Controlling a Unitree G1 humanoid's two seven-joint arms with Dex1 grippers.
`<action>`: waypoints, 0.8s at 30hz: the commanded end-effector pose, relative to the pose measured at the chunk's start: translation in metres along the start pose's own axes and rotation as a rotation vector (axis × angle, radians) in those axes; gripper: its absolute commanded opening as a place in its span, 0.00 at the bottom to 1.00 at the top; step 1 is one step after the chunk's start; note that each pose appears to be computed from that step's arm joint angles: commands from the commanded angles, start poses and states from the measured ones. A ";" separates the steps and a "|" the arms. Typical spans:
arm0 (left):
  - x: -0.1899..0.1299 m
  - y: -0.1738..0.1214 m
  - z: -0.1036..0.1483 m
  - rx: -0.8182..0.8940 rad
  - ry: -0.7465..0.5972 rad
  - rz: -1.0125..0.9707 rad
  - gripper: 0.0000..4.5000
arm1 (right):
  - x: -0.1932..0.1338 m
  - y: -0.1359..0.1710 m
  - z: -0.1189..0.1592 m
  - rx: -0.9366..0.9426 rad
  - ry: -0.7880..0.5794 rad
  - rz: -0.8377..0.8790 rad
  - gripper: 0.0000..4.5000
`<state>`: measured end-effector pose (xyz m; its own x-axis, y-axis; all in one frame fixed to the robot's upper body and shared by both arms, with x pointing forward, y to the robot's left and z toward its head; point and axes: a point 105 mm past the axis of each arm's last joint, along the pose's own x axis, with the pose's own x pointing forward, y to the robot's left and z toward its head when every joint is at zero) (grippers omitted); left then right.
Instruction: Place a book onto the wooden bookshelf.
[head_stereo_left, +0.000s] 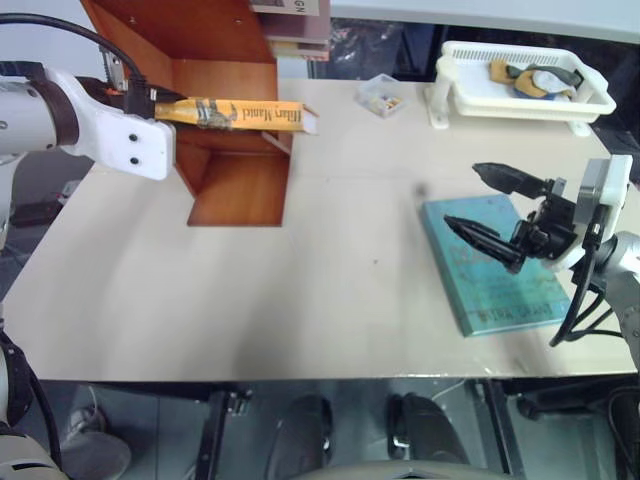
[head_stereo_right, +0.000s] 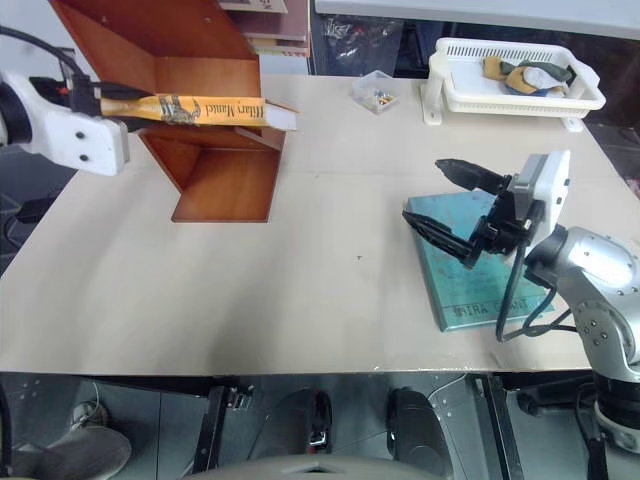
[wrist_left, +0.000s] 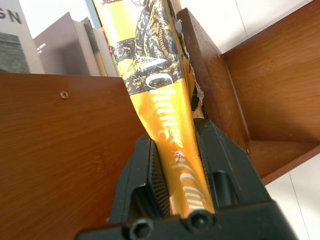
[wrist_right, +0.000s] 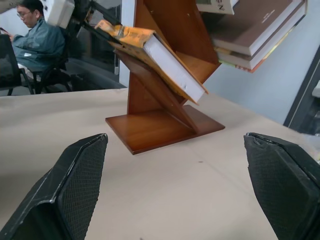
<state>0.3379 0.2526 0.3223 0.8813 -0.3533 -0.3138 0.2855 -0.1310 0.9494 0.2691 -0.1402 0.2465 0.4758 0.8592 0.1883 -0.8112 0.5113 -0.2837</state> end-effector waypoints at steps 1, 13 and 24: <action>0.013 -0.008 -0.010 -0.018 0.031 -0.016 0.20 | 0.012 0.001 0.013 -0.048 -0.037 0.027 1.00; 0.029 -0.004 -0.015 -0.040 0.046 -0.017 0.20 | 0.021 0.010 0.041 -0.036 -0.154 0.059 1.00; 0.017 -0.007 -0.017 -0.153 -0.020 0.004 0.89 | 0.021 0.005 0.042 -0.030 -0.142 0.025 1.00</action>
<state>0.3649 0.2581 0.2968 0.8626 -0.3572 -0.3582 0.3796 -0.0110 0.9251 0.2675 -0.1174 0.2777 0.4056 0.8675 0.2879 -0.8290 0.4818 -0.2839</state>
